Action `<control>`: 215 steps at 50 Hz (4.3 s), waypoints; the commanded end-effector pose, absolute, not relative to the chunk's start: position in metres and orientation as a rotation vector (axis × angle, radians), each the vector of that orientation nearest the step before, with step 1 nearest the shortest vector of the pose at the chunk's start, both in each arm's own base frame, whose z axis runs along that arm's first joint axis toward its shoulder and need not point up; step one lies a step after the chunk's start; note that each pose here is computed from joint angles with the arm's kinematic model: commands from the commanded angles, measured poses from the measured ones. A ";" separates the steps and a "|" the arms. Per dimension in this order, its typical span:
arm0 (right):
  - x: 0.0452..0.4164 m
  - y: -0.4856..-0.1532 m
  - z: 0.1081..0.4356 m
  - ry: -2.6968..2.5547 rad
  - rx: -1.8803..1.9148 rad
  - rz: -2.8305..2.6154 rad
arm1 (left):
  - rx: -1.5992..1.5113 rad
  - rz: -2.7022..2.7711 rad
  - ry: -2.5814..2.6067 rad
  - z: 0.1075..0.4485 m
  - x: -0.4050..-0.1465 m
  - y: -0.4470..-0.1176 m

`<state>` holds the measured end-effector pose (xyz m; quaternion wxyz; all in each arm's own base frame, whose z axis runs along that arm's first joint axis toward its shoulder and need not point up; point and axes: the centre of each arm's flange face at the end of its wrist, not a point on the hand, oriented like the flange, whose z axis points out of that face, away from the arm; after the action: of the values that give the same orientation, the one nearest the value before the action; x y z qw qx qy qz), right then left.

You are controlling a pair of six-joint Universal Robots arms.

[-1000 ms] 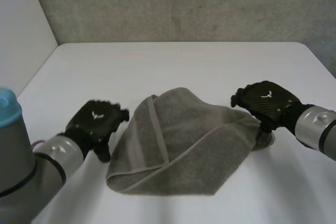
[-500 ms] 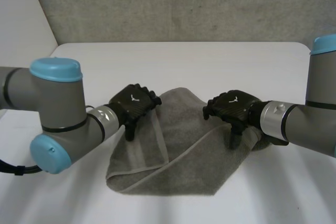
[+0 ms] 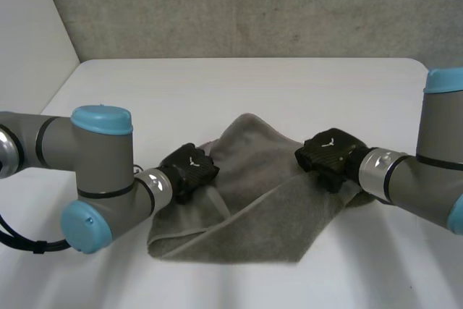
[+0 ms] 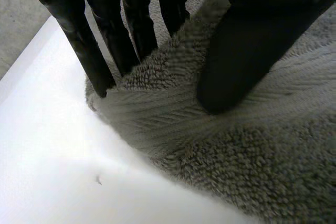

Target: Fold the towel.

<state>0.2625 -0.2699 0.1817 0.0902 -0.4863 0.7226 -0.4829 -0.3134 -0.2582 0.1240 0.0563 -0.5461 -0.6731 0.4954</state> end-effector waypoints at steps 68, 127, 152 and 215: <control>0.233 -0.330 0.220 2.348 -1.244 -1.519 | 0.179 1.512 -2.295 0.162 -0.196 -0.328; 0.225 -0.311 0.202 2.339 -1.207 -1.588 | -1.698 1.893 -1.765 0.125 -0.213 -0.200; 0.225 -0.305 0.200 2.335 -1.211 -1.585 | -1.888 2.053 -1.595 0.117 -0.213 -0.202; 0.218 -0.340 0.309 2.271 -1.592 -1.964 | -0.723 2.046 -2.166 0.260 -0.204 -0.347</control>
<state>0.1776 -0.3156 0.3137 -0.1112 -0.4553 0.7005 -0.5383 -0.1856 -0.3130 0.2505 0.0418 -0.2365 -0.7172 0.6542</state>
